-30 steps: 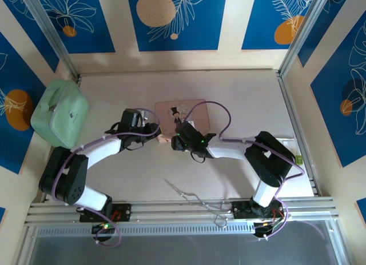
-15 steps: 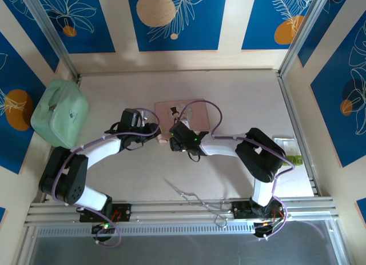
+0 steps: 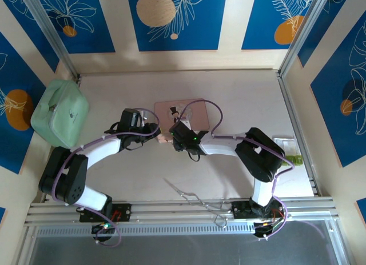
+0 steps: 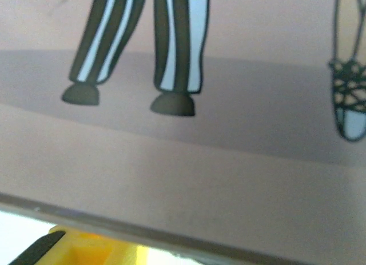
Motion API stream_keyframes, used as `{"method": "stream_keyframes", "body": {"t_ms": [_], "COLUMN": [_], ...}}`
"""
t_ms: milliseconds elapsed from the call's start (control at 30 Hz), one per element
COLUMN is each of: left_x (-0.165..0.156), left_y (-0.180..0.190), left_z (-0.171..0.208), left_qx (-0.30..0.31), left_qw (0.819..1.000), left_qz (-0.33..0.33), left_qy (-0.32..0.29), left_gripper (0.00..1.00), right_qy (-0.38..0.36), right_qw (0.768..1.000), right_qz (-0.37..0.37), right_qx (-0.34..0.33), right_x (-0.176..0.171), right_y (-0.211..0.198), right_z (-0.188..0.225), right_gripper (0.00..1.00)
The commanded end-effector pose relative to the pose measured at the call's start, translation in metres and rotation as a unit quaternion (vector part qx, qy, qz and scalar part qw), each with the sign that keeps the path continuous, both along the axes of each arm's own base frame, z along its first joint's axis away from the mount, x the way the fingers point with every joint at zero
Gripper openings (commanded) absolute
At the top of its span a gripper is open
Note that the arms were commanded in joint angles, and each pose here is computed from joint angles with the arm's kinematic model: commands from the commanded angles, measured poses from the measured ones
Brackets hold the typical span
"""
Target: Unlock the padlock with the key
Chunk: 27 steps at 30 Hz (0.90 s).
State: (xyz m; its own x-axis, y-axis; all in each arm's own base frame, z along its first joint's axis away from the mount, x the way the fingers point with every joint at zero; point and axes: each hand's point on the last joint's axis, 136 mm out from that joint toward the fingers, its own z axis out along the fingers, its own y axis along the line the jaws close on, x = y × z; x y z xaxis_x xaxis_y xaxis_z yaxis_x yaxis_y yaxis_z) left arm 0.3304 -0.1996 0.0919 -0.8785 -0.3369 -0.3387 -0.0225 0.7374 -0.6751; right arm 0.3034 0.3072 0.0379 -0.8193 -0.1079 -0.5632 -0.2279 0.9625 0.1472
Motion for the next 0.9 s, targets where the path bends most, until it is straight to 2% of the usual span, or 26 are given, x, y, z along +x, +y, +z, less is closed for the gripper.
{"method": "stream_keyframes", "body": {"t_ms": [0,33,167,300,333,567,700,867], "left_x": [-0.021,-0.021,-0.021,-0.021,-0.022,-0.022,-0.021,-0.019], "left_y": [0.014,0.015,0.015,0.014,0.014,0.013,0.013,0.011], "left_z": [-0.023,-0.024,-0.026,-0.025,-0.025,-0.022,-0.022,-0.019], "left_qx": [0.023,0.024,0.023,0.021,0.021,0.019,0.015,0.011], "left_qw": [0.998,0.998,0.998,0.998,0.998,0.999,0.999,0.999], "left_qz": [0.003,0.004,0.004,0.004,0.004,0.001,0.002,0.001], "left_qy": [0.050,0.050,0.052,0.051,0.051,0.050,0.048,0.047], "left_gripper": [0.35,0.35,0.35,0.35,0.35,0.35,0.36,0.36], "right_qy": [0.029,0.040,0.079,0.109,0.107,0.048,0.019,0.007], "right_qw": [0.998,0.997,0.986,0.975,0.976,0.992,0.994,0.993], "right_qz": [-0.045,-0.072,-0.148,-0.193,-0.187,-0.108,-0.058,0.004], "right_qx": [0.016,0.007,-0.020,-0.026,-0.018,0.042,0.087,0.114], "right_x": [-0.010,-0.013,-0.021,-0.021,-0.020,-0.014,-0.010,-0.009], "right_y": [-0.006,-0.013,-0.030,-0.033,-0.029,-0.010,0.000,0.012], "right_z": [0.008,0.006,0.001,-0.001,-0.001,0.013,0.021,0.015], "right_gripper": [0.28,0.28,0.17,0.17,0.18,0.53,0.59,0.54]}}
